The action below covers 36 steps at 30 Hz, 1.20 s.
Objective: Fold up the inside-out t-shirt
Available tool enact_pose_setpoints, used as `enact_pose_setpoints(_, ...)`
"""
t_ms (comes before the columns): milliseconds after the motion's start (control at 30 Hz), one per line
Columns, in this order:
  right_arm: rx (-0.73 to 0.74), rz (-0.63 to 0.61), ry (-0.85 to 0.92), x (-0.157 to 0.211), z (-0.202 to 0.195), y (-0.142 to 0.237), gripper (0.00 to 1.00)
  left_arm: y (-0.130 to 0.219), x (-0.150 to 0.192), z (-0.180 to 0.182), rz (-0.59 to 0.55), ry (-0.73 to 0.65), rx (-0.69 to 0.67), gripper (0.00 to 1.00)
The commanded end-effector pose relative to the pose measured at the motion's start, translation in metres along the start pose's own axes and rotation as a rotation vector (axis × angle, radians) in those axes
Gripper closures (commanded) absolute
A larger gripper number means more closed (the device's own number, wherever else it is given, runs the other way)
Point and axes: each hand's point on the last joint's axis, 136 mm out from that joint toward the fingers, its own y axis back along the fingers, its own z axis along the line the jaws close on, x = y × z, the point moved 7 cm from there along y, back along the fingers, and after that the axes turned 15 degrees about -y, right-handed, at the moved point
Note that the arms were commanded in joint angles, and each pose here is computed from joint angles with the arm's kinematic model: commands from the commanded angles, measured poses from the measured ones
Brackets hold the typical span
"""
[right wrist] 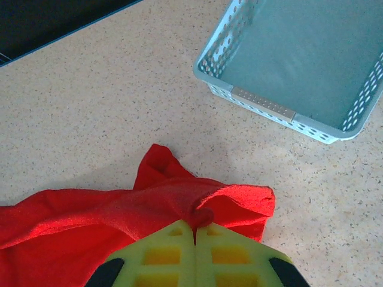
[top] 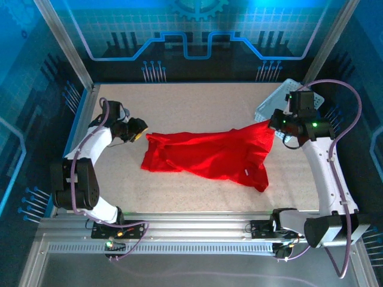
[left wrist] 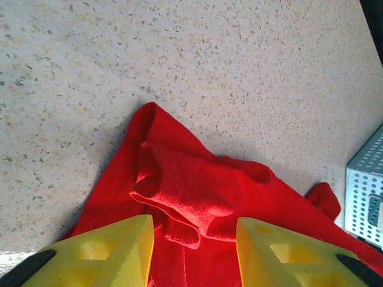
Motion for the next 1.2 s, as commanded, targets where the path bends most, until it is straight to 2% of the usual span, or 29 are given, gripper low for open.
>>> enact_pose_setpoints(0, -0.046, -0.025, -0.016, -0.010, 0.006, 0.003, 1.00, 0.002, 0.015, -0.003, -0.011, -0.035, -0.079, 0.55)
enact_pose_setpoints(67, -0.052, -0.021, -0.015, -0.011, 0.007, 0.001, 1.00, 0.005, 0.031, -0.013, -0.021, -0.085, -0.121, 0.47)
enact_pose_setpoints(100, -0.051, -0.019, -0.014, -0.011, 0.007, 0.001, 1.00, 0.006, 0.038, -0.013, -0.028, -0.081, -0.145, 0.46)
enact_pose_setpoints(300, -0.052, -0.016, -0.010, -0.010, 0.007, -0.001, 1.00, 0.007, 0.061, -0.004, -0.126, 0.089, -0.090, 0.53)
enact_pose_setpoints(567, -0.059, -0.007, -0.010, -0.007, 0.005, -0.001, 1.00, -0.020, 0.057, 0.000, -0.122, 0.189, -0.011, 0.62)
enact_pose_setpoints(833, -0.059, -0.006, -0.008, -0.005, 0.003, 0.000, 1.00, -0.039, 0.050, 0.011, -0.126, 0.258, -0.003, 0.72)
enact_pose_setpoints(1167, -0.057, 0.001, -0.008, -0.003, 0.002, -0.001, 1.00, -0.050, 0.046, 0.012, -0.128, 0.260, 0.022, 0.71)
